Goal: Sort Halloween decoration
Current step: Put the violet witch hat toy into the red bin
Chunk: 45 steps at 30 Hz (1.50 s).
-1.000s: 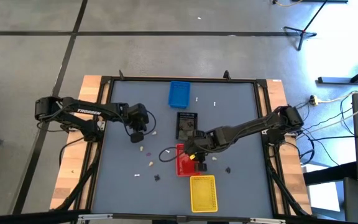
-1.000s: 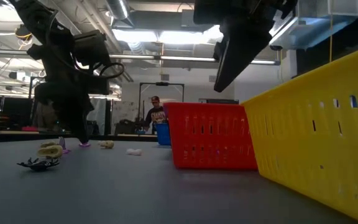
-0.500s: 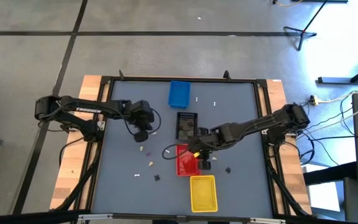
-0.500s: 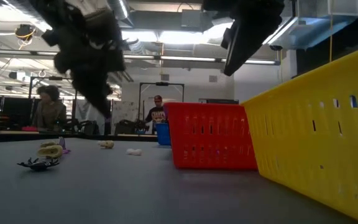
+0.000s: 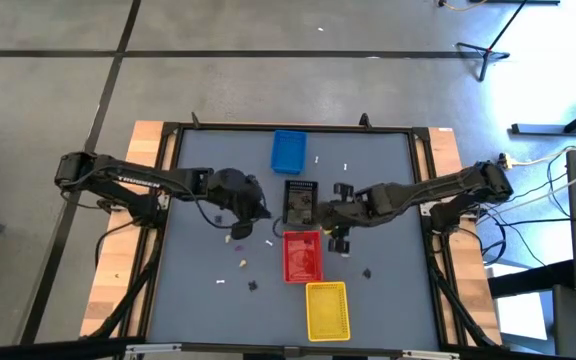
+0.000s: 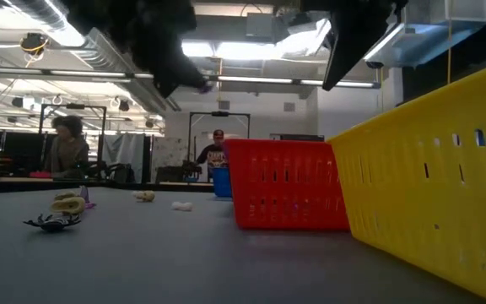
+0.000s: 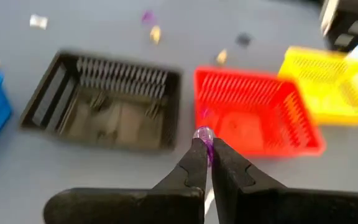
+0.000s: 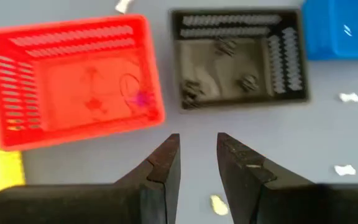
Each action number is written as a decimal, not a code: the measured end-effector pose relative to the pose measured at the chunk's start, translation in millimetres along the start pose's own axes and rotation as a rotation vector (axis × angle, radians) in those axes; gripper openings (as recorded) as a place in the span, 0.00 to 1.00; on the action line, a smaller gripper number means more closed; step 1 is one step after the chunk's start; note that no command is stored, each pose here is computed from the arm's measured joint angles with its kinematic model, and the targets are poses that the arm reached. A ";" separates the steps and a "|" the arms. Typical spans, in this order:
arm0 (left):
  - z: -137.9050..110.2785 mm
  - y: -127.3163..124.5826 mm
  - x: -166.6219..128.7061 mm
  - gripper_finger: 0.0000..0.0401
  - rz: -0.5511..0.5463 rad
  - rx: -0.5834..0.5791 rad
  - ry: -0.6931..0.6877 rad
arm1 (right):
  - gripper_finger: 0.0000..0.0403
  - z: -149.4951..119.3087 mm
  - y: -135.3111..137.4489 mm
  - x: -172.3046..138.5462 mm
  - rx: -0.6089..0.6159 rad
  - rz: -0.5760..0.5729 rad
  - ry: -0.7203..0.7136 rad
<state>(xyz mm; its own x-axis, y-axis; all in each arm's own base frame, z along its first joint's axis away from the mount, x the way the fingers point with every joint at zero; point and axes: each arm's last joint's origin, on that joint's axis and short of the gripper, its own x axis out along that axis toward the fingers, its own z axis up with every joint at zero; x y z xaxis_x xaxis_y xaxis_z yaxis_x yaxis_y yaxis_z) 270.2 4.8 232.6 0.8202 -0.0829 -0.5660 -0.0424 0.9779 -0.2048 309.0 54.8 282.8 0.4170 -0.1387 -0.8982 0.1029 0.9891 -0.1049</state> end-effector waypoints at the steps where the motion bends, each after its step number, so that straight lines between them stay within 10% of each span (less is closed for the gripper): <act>1: 1.5 -4.0 0.6 0.00 0.005 -0.006 -0.024 | 0.26 -0.4 -5.3 -0.7 0.012 -0.008 0.008; 15: 1.7 -45.1 48.1 0.00 -0.042 0.059 -0.248 | 0.26 0.2 -83.3 8.4 0.147 -0.116 0.088; 35: -36.0 -42.1 101.4 0.00 -0.040 0.069 -0.129 | 0.26 -10.4 -163.9 12.0 0.389 -0.222 0.100; 45: -36.1 -42.0 101.5 0.19 -0.035 0.069 -0.128 | 0.26 -16.8 -184.0 11.5 0.432 -0.248 0.111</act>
<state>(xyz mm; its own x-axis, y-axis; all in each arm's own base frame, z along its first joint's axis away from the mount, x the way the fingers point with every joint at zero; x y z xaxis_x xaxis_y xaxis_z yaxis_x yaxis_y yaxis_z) 334.6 -51.6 154.9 0.8868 -0.0966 -0.4519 0.0232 0.9860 -0.1653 279.7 -128.0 284.6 0.2370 -0.3379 -0.9109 0.5603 0.8135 -0.1560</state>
